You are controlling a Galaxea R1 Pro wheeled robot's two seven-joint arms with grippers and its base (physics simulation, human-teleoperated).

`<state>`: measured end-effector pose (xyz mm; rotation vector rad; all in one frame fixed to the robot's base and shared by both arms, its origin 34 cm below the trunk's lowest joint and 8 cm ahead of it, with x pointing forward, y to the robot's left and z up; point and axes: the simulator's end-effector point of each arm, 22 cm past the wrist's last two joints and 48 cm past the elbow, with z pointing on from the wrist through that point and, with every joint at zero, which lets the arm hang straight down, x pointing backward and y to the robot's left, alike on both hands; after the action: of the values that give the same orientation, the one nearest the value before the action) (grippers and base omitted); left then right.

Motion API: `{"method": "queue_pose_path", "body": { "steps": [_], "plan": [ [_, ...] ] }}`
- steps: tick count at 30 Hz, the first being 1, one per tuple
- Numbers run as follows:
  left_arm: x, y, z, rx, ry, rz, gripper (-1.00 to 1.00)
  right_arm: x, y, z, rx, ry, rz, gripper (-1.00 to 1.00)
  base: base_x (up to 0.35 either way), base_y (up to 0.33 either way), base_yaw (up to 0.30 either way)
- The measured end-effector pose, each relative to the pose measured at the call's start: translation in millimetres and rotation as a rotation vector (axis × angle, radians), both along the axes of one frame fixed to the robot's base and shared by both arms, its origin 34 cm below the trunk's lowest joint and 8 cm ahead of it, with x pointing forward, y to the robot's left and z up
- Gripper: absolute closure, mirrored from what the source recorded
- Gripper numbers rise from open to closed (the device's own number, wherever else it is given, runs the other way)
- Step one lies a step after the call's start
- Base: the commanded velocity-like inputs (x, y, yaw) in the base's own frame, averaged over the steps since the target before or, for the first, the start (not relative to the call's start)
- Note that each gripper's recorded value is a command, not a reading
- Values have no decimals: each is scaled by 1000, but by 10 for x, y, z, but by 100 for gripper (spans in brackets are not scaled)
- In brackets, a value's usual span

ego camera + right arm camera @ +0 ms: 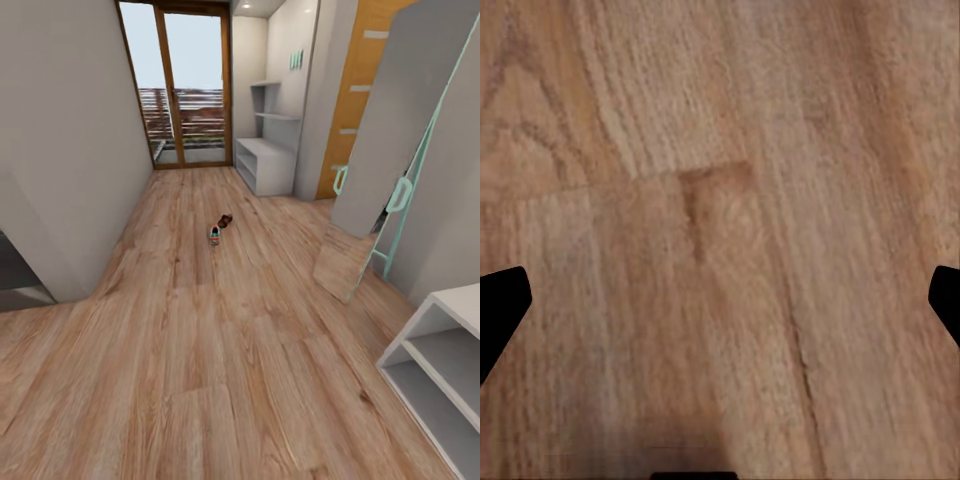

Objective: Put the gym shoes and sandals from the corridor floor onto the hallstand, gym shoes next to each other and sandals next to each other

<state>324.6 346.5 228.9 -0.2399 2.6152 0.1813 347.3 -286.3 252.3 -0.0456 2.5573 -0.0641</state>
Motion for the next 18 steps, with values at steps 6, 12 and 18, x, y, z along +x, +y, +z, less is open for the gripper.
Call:
{"method": "queue_pose_path", "body": {
  "steps": [6,12,18],
  "plan": [
    [-10,9,-4,1,2,2,-100,-7,0,-5,0,2,0,-100,338,0,262],
    [-13,12,-7,1,4,2,-100,-13,-1,-9,0,4,-1,-100,338,0,178],
    [-17,9,-9,1,4,2,-100,-6,-4,-6,0,2,-1,-100,338,0,35]
  ]
}}
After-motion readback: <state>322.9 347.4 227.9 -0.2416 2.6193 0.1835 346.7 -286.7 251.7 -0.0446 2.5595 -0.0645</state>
